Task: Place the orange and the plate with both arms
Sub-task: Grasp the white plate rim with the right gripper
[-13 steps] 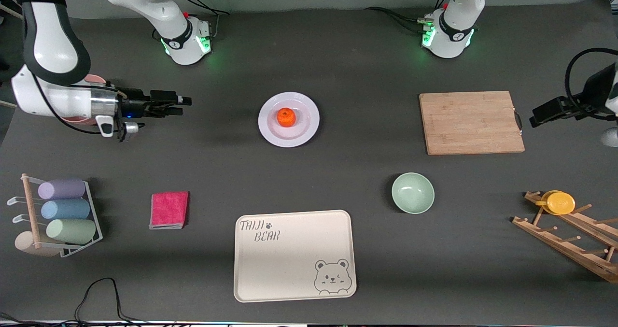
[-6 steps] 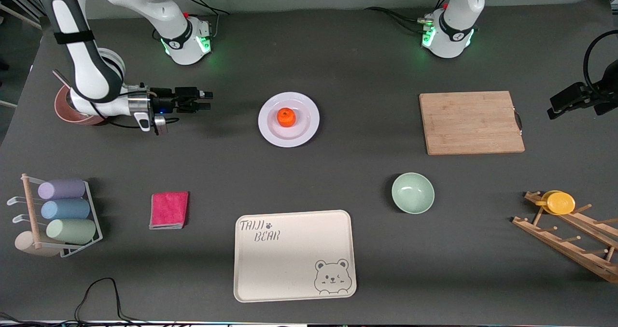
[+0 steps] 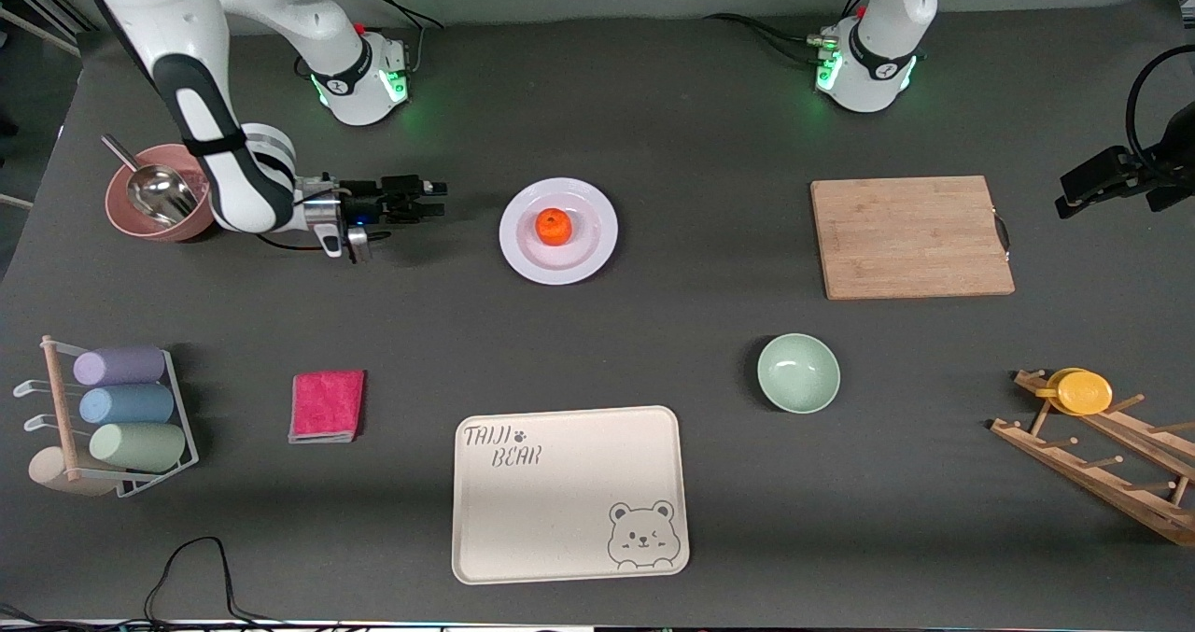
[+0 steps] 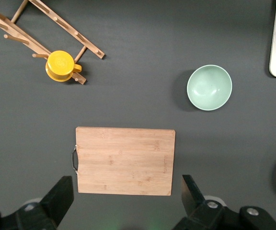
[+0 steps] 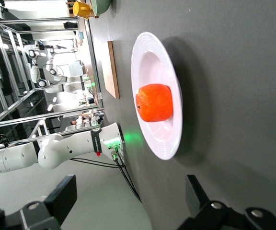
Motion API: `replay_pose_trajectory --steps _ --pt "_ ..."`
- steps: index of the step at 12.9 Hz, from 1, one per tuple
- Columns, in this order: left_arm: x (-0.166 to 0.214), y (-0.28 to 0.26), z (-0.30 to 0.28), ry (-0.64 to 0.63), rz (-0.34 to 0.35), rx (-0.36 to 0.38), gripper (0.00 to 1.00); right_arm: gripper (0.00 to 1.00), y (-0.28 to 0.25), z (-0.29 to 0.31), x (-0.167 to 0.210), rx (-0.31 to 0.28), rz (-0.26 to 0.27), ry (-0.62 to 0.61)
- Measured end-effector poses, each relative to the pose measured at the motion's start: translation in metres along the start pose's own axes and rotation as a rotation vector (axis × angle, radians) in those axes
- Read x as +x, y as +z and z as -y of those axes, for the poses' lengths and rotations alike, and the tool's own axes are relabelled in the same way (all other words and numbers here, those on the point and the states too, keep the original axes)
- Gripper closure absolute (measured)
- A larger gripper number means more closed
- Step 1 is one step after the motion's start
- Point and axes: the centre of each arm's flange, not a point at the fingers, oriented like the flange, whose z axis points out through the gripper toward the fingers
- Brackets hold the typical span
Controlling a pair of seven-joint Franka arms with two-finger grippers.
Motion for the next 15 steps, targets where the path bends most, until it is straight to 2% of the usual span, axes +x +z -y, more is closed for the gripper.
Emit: replay_pose_trajectory --steps 2,8,15 --pt "0.002 0.003 -0.004 0.008 -0.007 0.0 0.0 0.0 0.017 -0.013 0.002 -0.001 0.001 -0.02" --pt "0.009 0.008 -0.006 0.018 -0.051 -0.003 0.0 0.0 0.059 -0.023 0.019 0.014 -0.049 -0.028" --pt "0.011 0.013 -0.006 0.018 -0.058 -0.004 0.0 0.0 0.087 -0.023 0.031 0.014 -0.052 -0.075"
